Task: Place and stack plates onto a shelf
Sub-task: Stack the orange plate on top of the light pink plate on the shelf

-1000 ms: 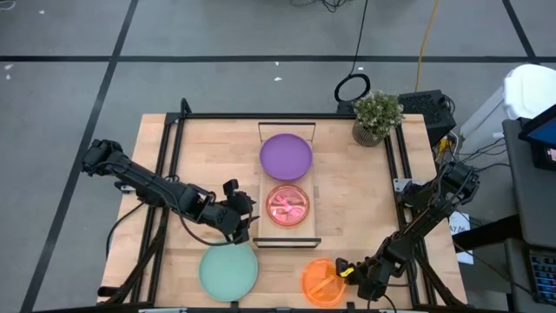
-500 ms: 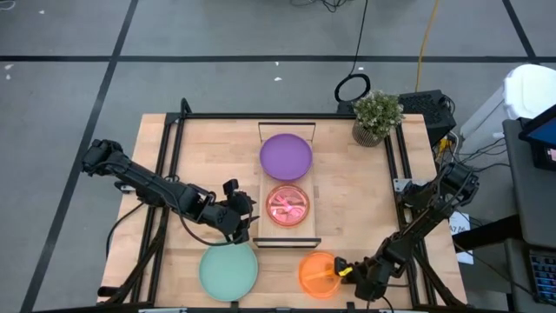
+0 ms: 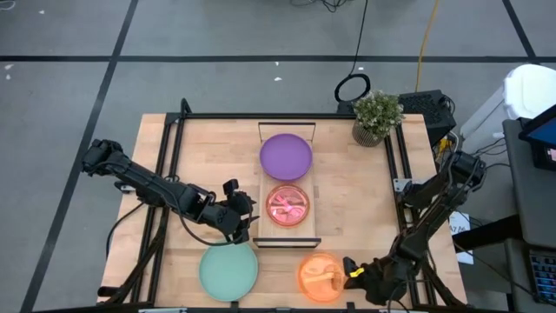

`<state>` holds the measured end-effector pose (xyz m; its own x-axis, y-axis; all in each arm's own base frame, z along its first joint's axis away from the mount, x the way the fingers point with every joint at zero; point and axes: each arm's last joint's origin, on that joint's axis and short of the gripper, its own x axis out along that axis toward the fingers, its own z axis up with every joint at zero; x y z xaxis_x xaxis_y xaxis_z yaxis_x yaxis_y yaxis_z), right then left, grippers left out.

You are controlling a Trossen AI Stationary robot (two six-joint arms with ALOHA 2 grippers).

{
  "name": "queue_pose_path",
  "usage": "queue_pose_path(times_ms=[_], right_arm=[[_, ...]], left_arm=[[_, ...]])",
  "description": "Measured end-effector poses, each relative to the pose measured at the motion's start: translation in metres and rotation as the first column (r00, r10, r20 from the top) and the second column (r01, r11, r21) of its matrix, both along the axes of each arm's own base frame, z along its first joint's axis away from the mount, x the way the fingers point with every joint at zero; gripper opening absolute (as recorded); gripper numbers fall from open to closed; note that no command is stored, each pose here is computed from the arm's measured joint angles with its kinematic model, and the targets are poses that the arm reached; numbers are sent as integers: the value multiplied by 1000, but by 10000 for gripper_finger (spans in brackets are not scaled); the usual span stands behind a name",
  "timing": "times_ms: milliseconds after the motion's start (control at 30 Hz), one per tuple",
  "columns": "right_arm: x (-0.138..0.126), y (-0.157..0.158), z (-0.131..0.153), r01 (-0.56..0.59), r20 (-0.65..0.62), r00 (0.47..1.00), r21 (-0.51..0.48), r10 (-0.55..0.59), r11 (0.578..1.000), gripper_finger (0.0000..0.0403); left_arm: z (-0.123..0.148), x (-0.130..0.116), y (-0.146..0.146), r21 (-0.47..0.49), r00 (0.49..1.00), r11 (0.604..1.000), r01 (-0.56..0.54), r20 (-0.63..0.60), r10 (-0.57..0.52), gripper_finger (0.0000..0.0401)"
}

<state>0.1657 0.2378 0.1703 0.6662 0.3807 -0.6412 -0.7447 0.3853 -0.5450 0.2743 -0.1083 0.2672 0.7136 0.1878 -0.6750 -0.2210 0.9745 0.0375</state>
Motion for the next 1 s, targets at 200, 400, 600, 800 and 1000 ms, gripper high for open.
queue_pose_path(times_ms=[200, 400, 600, 800, 1000], right_arm=[[-3, -2, 23, -45, 97, 994, 40, 41, 998, 0], [-6, -6, 43, -102, 195, 976, 40, 93, 994, 0], [-6, -12, 58, -76, 301, 951, 2, 72, 997, 0], [-4, -23, 73, -73, 367, 927, -20, 75, 997, 0], [5, -38, 93, -38, 436, 898, -42, 53, 998, 0]], left_arm=[[0, 0, 0, -1, 1000, 1000, -1, 0, 1, 216], [0, 0, 0, -2, 1000, 1000, -1, 0, 1, 216], [0, -2, -3, 3, 1000, 1000, 14, -5, -14, 216], [-1, -5, -7, 9, 999, 1000, 29, -20, -29, 216], [-4, -9, -10, 26, 997, 999, 43, -58, -42, 216]])
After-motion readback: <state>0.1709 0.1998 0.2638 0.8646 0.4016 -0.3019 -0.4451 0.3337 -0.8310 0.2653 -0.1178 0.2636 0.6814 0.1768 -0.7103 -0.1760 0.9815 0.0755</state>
